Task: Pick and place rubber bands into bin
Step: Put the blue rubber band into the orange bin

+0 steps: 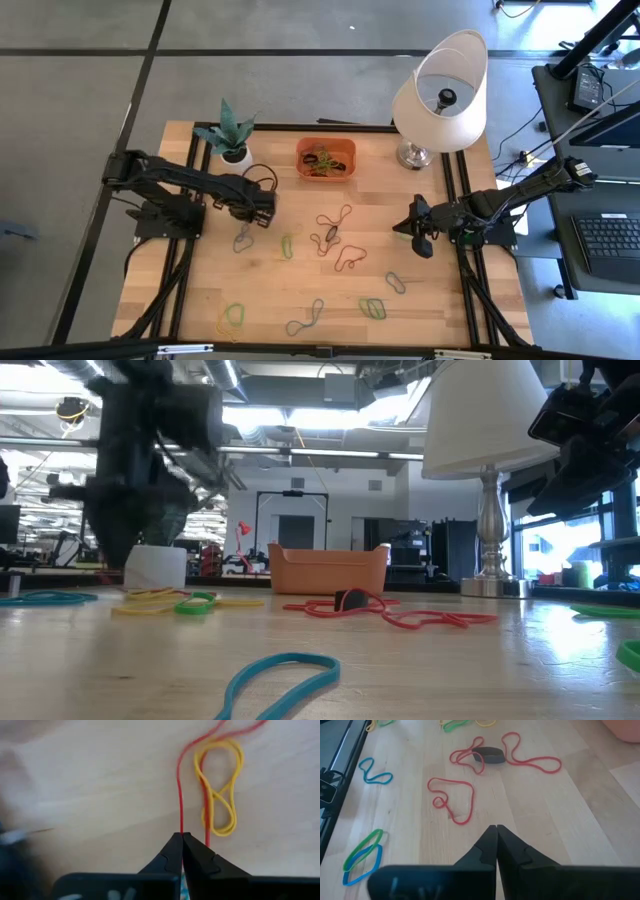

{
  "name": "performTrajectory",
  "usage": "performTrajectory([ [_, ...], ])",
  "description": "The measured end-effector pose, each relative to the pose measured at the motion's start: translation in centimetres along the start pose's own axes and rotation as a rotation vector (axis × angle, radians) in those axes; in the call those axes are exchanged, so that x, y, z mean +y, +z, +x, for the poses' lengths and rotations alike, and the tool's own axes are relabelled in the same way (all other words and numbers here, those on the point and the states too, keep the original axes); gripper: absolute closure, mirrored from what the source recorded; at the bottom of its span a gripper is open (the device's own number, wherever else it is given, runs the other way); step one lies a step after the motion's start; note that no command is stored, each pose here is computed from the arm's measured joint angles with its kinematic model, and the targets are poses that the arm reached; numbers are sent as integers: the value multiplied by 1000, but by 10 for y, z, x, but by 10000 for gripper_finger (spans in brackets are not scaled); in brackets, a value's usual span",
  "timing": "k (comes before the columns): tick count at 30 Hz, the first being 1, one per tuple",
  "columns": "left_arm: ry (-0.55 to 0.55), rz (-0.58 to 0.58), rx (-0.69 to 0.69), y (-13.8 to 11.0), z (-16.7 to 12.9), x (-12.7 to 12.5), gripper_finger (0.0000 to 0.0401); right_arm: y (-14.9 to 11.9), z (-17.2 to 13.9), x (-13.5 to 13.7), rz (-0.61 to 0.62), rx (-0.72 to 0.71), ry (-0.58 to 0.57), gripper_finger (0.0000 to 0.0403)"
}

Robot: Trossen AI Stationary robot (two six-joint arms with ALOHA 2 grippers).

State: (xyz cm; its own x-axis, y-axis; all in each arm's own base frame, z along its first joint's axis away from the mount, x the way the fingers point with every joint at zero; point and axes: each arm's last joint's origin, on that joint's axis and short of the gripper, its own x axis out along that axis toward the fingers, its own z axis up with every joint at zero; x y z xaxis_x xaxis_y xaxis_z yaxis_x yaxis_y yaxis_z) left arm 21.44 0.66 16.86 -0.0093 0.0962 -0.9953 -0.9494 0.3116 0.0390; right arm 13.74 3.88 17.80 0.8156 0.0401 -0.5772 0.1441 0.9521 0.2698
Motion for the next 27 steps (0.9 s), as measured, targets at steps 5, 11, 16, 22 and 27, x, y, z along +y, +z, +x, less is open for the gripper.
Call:
performTrajectory([
  [5,-24,15,-137,-3,-48,2,399,0,0,0,-3,2,-1,396],
  [11,-25,42,-309,-5,-109,5,399,0,0,0,-5,2,-1,396],
  [16,-55,95,-458,-1,-150,4,399,0,0,0,-7,1,-2,396],
  [22,-98,137,-595,5,-182,4,400,0,0,-1,-7,-10,-22,396],
  [27,-104,148,-656,7,-194,5,400,0,0,-1,-7,-10,-22,396],
])
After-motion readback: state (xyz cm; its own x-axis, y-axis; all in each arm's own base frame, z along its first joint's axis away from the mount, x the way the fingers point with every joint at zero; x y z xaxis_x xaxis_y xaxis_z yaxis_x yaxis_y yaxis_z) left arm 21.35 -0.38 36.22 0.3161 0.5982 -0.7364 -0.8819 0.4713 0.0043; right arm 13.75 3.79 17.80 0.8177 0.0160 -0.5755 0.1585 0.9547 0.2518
